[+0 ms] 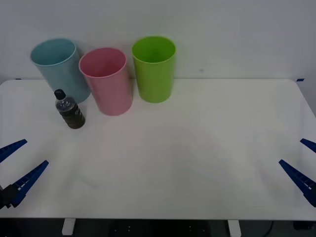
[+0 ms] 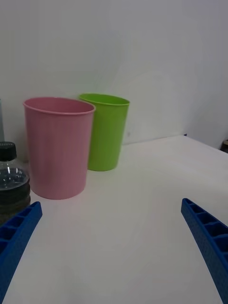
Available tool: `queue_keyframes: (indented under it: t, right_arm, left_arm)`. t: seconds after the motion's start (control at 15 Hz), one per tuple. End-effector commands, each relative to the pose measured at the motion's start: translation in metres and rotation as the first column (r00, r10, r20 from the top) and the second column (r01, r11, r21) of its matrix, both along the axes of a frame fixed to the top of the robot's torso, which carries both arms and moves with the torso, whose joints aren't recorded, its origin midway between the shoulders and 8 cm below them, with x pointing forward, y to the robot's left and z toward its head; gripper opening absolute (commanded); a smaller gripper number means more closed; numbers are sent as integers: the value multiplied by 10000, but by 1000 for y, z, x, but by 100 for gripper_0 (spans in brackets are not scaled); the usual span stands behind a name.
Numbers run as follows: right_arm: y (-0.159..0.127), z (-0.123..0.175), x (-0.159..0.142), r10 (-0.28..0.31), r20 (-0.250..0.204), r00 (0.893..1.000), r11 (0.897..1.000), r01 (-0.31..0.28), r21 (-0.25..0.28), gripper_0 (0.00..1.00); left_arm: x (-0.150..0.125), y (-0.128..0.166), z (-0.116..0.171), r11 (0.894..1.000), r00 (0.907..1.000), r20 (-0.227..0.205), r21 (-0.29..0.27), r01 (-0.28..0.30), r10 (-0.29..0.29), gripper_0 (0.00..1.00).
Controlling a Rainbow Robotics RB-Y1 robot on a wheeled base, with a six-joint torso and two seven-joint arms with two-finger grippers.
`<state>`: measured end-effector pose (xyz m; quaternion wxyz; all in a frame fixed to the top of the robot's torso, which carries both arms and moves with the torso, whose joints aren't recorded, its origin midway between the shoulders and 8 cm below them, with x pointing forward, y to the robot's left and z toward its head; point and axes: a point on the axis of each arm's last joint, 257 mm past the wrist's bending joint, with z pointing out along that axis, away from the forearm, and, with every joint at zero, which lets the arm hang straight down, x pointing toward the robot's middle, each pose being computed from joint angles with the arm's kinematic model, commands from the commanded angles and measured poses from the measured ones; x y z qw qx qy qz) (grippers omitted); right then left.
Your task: Grasp the object on the table and drop it into the matching bin: aluminum can to the light blue bin, PET bottle to the pink bin.
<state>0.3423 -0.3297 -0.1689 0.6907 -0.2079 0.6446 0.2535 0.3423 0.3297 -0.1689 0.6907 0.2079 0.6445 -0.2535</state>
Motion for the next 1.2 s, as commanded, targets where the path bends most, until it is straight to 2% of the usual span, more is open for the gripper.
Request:
queue_keyframes:
  t: [0.07,0.13,0.4,0.6,0.8,1.0,1.13,1.2]
  right_arm:
    - [0,0,0,0,0,10000,10000,0,0,100]
    - [0,0,0,0,0,10000,10000,0,0,100]
    - [0,0,0,0,0,10000,10000,0,0,100]
    - [0,0,0,0,0,10000,10000,0,0,100]
    - [0,0,0,0,0,10000,10000,0,0,100]
    - [0,0,0,0,0,10000,10000,0,0,100]
    - [0,0,0,0,0,10000,10000,0,0,100]
    - [0,0,0,0,0,10000,10000,0,0,100]
  left_arm:
    - [0,0,0,10000,10000,0,0,0,0,100]
    - [0,-1,-6,9997,9999,-106,-237,-73,70,100]
    - [2,-2,-3,9998,9999,-108,-163,100,-102,100]
    - [8,2,-9,9998,9995,-265,-109,-179,176,100]
    - [24,6,-21,9962,9947,-560,-123,-866,857,100]
    - [41,12,-37,9855,9815,-924,-100,-1692,1675,100]
    - [53,17,-51,9739,9673,-1138,259,-2254,2269,100]
    - [57,19,-56,9686,9610,-1214,255,-2473,2486,100]
